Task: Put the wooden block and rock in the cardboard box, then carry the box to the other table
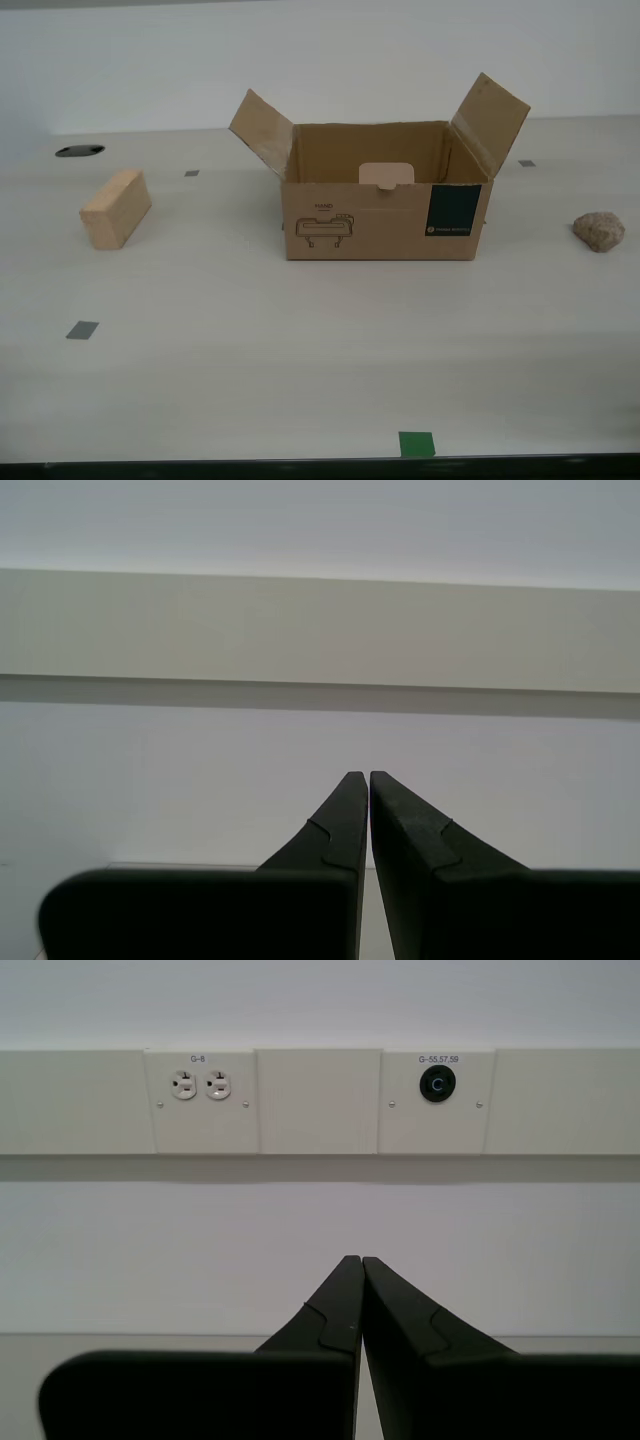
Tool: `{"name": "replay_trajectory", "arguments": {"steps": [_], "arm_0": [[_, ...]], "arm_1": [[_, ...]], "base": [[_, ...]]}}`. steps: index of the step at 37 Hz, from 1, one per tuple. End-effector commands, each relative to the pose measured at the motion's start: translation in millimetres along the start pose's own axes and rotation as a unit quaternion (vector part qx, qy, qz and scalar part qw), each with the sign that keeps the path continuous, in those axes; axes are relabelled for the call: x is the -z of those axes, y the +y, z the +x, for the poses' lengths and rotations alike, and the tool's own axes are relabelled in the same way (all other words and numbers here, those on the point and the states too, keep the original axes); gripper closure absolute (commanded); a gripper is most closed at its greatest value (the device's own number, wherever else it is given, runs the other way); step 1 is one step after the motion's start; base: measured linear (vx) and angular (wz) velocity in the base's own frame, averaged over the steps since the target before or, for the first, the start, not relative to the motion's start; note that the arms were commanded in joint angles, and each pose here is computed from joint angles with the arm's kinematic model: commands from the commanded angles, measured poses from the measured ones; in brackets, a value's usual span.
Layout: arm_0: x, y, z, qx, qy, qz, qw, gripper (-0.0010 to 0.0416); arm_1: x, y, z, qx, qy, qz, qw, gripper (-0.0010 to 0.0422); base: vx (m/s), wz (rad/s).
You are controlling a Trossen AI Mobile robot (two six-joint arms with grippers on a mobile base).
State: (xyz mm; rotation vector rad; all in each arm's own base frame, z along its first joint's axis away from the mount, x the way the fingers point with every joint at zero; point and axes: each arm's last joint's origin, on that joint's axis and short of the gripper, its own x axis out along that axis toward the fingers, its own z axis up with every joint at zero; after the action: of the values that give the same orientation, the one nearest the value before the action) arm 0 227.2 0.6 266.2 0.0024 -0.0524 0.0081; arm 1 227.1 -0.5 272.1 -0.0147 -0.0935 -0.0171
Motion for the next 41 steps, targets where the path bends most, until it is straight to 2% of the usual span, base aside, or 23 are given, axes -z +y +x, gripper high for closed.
{"name": "replay_trajectory", "arguments": {"steps": [1,8,23,29,41], "arm_0": [[-1.2,-0.1,-0.5,0.0,-0.003,0.0,1.0,0.0406],[-2.9,-0.1,-2.1,0.0,0.005,0.002,1.0,0.0407],[-18.7,0.0,2.0,0.0,0.072,0.004,0.997,0.0406],[-27.1,0.2,2.1,0.0,0.104,0.005,0.995,0.0406],[-52.4,0.3,1.0,0.001,0.166,0.006,0.986,0.0406]], "arm_1": [[-2.3,-0.3,0.5,0.002,-0.005,-0.001,1.0,0.0412],[-5.8,-1.3,1.8,0.016,-0.003,-0.001,1.0,0.0413],[-3.9,-1.2,5.1,0.012,0.072,-0.011,0.997,0.0413],[-10.0,-1.1,7.3,0.005,0.111,-0.029,0.993,0.0412],[-25.7,-1.3,8.4,0.002,0.186,-0.03,0.982,0.0412]], "base": [[0.0,0.0],[0.0,0.0],[0.0,0.0],[0.0,0.0],[0.0,0.0]]}}
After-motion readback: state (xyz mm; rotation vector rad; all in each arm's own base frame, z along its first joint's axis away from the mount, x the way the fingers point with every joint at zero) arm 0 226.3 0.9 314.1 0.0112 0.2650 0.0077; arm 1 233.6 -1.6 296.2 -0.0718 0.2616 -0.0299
